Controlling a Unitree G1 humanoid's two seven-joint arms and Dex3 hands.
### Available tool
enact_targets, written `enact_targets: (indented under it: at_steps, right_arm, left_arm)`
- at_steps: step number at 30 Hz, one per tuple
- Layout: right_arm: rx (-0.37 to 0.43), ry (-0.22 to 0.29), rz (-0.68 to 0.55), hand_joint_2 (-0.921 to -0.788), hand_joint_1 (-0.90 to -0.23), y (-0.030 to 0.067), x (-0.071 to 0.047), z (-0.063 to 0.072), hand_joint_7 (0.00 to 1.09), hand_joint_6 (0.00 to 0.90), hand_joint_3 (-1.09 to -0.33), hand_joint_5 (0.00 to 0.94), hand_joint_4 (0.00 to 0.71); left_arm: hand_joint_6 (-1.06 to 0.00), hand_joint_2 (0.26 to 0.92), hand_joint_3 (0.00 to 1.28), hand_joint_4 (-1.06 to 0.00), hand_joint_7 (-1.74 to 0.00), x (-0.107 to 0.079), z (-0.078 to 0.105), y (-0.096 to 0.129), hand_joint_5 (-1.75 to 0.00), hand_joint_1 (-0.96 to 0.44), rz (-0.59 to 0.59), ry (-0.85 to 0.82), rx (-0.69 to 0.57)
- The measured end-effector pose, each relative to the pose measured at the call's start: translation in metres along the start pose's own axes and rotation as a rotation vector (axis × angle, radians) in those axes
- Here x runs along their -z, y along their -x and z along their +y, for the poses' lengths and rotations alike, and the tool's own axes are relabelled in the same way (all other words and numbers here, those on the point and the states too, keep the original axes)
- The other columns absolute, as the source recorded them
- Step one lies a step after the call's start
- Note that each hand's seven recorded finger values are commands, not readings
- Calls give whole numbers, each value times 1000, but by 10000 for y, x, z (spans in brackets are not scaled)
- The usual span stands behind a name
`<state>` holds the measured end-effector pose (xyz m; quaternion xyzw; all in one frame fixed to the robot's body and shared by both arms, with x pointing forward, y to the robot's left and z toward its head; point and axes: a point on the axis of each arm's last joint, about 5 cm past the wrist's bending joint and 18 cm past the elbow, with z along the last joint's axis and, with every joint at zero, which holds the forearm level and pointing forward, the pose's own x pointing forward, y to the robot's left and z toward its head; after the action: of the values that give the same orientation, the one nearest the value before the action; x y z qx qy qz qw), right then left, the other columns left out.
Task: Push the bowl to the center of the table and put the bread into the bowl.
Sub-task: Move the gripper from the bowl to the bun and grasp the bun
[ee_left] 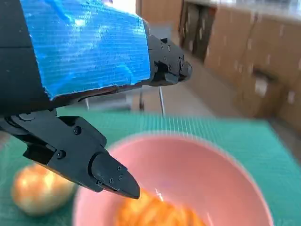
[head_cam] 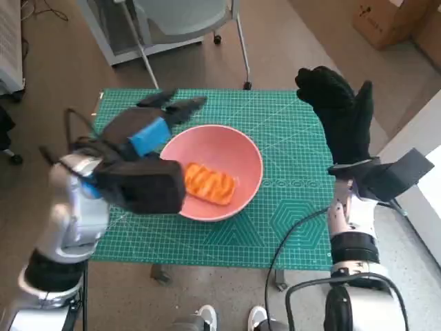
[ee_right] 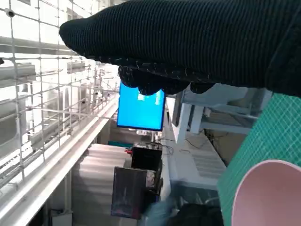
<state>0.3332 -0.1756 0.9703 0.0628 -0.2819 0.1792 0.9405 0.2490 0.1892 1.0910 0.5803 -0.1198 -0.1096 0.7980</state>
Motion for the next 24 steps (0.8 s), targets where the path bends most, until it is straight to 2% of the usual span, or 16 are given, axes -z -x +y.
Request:
enact_targets:
  at_steps: [8,16,24]
  right_arm:
    - [-3,-2,7,-921,-647,-14,4,4,4,358,-757,1,185]
    - [-5,-2,10,-921,-655,-23,4,3,9,371,-759,2,189]
    - [-14,-4,11,-921,-631,-69,-7,16,5,367,-773,1,188]
  left_arm:
    - [-210,725,1,-3,-3,125,208,276,0,-177,70,-21,-114]
    - [-168,700,1,1,-1,327,238,440,1,-80,220,-61,-77]
    - [-138,703,3,1,-1,427,248,462,1,-18,317,-53,-35]
